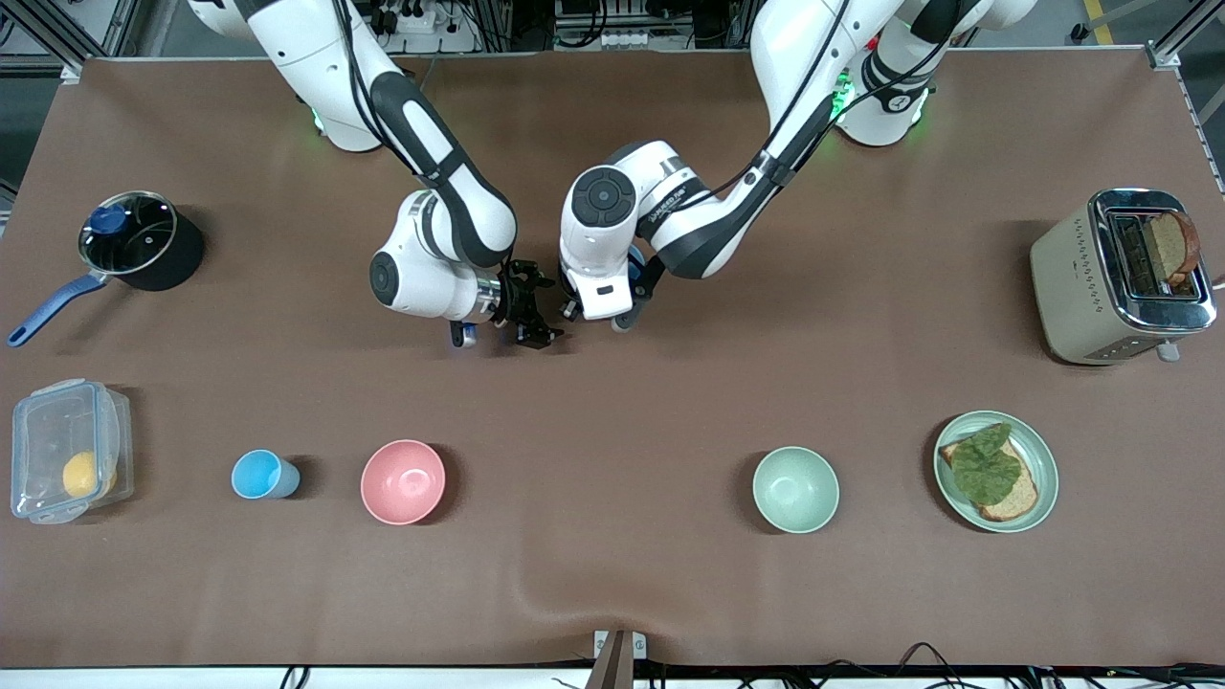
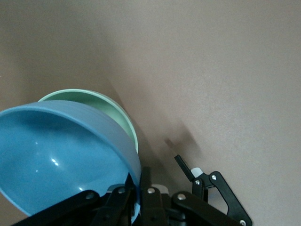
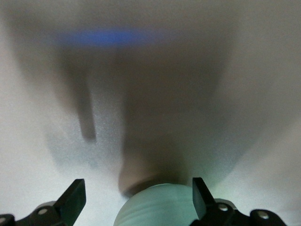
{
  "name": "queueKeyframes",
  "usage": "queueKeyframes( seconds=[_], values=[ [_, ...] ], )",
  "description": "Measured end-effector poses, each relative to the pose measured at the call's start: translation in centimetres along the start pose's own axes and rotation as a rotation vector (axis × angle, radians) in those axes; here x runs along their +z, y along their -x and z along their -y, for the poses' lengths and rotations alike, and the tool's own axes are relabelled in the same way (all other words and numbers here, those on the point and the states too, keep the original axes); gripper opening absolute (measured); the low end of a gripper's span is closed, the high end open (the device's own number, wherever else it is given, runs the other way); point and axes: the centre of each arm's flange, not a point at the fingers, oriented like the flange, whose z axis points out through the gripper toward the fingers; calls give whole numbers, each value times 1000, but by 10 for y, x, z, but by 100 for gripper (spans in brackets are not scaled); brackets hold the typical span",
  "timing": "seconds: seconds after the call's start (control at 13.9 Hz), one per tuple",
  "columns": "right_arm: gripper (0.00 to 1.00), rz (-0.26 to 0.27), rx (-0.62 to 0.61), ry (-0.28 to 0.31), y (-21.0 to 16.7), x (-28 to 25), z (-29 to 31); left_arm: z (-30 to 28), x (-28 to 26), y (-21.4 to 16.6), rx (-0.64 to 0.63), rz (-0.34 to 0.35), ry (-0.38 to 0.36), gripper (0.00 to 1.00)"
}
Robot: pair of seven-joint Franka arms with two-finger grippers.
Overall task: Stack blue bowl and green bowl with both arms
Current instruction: 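Bring the bowls together and nest the blue bowl into the green bowl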
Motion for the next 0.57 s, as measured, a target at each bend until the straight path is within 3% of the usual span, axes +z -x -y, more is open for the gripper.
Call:
queueKeyframes(
  seconds=[0.07, 0.22, 0.57],
  values=[
    [100, 1, 1, -1, 0, 0, 0, 1, 3, 1, 1, -1, -3, 6],
    [100, 1, 3, -3, 0, 0, 0, 2, 7, 3, 5, -2, -9, 21],
    [100, 3, 6, -4, 0, 0, 0, 7, 11, 14, 43, -26, -5, 73]
  ],
)
